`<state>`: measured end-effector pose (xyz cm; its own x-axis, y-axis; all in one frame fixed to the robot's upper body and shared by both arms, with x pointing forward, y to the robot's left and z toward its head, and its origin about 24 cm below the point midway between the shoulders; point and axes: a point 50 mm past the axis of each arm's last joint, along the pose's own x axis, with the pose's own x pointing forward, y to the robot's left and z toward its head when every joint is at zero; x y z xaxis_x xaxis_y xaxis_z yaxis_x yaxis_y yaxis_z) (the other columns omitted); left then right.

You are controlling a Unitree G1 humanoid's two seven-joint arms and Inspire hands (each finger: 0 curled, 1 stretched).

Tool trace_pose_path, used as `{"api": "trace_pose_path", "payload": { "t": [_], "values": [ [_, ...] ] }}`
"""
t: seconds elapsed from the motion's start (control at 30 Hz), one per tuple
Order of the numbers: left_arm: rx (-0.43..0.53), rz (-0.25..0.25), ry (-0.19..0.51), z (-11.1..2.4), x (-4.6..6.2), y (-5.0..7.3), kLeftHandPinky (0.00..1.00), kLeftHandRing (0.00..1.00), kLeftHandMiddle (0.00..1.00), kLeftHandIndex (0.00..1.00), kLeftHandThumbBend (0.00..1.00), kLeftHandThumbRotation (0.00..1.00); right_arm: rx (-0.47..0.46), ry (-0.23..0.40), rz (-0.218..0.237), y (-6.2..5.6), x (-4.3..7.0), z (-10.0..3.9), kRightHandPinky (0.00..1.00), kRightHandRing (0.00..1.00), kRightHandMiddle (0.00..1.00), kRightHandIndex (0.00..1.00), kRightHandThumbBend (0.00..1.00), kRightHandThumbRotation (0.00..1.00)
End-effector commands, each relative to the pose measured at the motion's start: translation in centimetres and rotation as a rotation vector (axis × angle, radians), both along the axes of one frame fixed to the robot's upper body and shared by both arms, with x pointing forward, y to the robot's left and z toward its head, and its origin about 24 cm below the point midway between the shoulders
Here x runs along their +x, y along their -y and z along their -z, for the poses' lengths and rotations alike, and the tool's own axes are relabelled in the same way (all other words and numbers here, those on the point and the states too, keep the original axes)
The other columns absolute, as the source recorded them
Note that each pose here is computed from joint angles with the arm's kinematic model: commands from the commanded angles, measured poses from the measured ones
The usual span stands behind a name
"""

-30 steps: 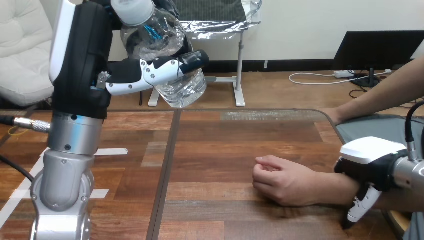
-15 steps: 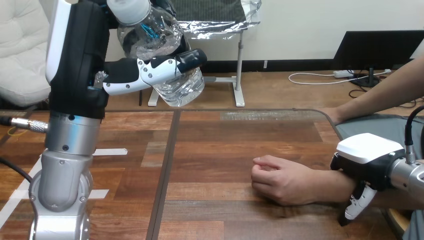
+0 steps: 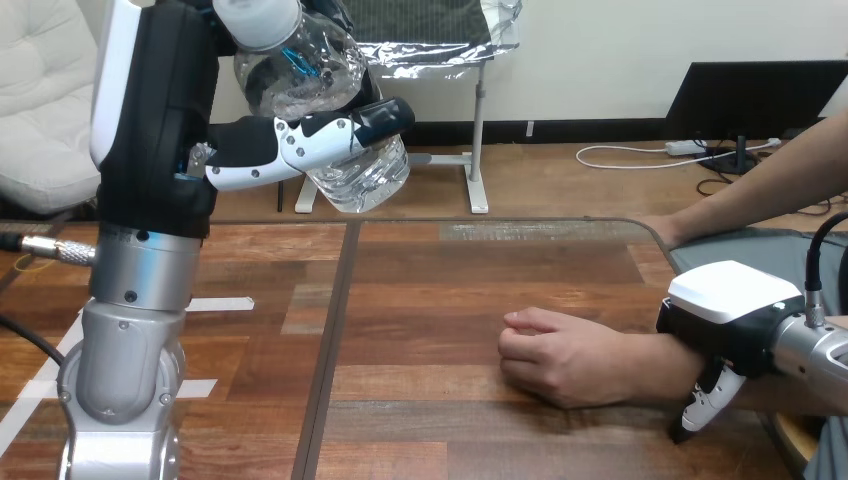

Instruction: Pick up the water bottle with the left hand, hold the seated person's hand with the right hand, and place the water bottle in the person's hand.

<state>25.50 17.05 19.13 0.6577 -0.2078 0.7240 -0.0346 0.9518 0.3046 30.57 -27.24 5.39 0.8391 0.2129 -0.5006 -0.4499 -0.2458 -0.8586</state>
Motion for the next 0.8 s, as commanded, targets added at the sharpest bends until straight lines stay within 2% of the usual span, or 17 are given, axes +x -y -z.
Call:
{"api": "trace_pose_path", "payload": {
  "t": [0.0,0.77],
  "values": [
    [-0.022,0.000,0.067,-1.27,-0.14,0.03,0.22,0.29,0.35,0.37,0.60,0.00,0.047,-0.004,-0.018,-1.54,0.30,0.97,0.05,0.11,0.19,0.29,0.92,0.26],
    [-0.030,0.006,0.065,-1.23,-0.11,-0.10,0.22,0.29,0.35,0.37,0.60,0.00,0.064,-0.005,0.002,-1.42,0.40,1.01,0.02,0.08,0.16,0.22,0.84,0.17]
  ]
}}
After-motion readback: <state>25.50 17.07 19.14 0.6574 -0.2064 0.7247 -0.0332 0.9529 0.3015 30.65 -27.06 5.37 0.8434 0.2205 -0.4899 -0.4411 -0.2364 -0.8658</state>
